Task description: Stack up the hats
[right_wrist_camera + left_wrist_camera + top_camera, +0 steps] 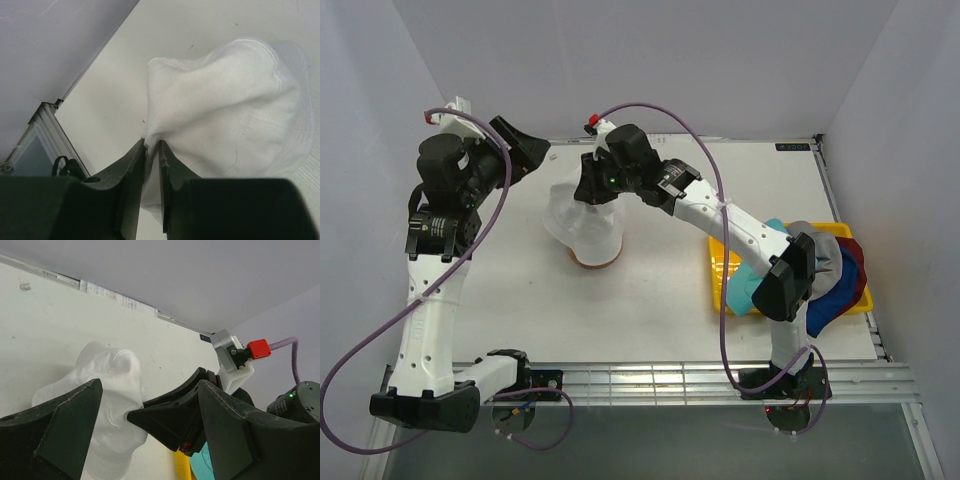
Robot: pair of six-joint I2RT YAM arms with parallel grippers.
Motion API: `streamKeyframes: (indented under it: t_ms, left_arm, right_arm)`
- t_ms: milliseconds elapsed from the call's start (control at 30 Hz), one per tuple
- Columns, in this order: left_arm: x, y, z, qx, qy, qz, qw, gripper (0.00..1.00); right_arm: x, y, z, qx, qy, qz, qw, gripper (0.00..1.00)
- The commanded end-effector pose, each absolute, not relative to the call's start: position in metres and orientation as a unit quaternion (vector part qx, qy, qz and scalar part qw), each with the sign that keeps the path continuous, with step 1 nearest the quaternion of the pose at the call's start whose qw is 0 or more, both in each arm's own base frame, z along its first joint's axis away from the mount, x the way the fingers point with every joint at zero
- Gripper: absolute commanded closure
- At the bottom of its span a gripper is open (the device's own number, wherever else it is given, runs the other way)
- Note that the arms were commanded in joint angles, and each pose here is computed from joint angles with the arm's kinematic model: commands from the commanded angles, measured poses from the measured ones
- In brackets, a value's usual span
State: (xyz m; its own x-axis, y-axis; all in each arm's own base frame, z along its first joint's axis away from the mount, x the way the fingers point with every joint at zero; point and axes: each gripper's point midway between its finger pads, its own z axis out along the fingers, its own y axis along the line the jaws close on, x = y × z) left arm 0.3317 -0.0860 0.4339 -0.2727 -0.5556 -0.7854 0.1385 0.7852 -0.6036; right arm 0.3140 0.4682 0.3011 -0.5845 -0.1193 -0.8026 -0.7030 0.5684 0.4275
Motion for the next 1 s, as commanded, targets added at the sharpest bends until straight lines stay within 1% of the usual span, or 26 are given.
streamKeyframes:
  t_ms: [0, 67, 133, 167, 367, 567, 667, 833, 933, 967]
  left_arm:
    - [0.331, -0.082, 0.422, -0.148, 0.742, -0.288, 0.588, 0.11]
    - [0.333, -0.081, 0.413, -0.154, 0.746, -0.285, 0.582, 0.11]
    - [0.335, -0.08, 0.4, -0.161, 0.753, -0.28, 0.573, 0.11]
    - [0.336, -0.08, 0.396, -0.163, 0.755, -0.28, 0.57, 0.11]
    - [0.343, -0.081, 0.375, -0.168, 0.769, -0.276, 0.551, 0.11]
    - [0.349, -0.083, 0.358, -0.17, 0.783, -0.273, 0.533, 0.11]
    - [0.35, -0.084, 0.349, -0.169, 0.791, -0.271, 0.522, 0.11]
    - [0.354, -0.085, 0.335, -0.166, 0.804, -0.263, 0.507, 0.12]
    - [0.357, -0.086, 0.322, -0.164, 0.814, -0.26, 0.493, 0.13]
    - [0.358, -0.086, 0.319, -0.164, 0.817, -0.259, 0.488, 0.13]
  right_arm:
    - [0.314, 0.47, 0.298, -0.269, 0.795, 0.381, 0.387, 0.75]
    - [0.313, 0.469, 0.295, -0.27, 0.796, 0.379, 0.386, 0.67]
    - [0.313, 0.468, 0.295, -0.27, 0.796, 0.378, 0.388, 0.61]
    - [0.311, 0.467, 0.297, -0.271, 0.795, 0.379, 0.389, 0.56]
    - [0.311, 0.459, 0.311, -0.264, 0.79, 0.375, 0.406, 0.39]
    - [0.316, 0.439, 0.313, -0.239, 0.801, 0.345, 0.427, 0.38]
    - [0.325, 0.426, 0.303, -0.22, 0.816, 0.311, 0.436, 0.38]
    - [0.334, 0.411, 0.293, -0.207, 0.826, 0.284, 0.441, 0.39]
    - [0.34, 0.406, 0.286, -0.201, 0.833, 0.277, 0.436, 0.45]
    - [0.341, 0.406, 0.281, -0.2, 0.835, 0.276, 0.431, 0.5]
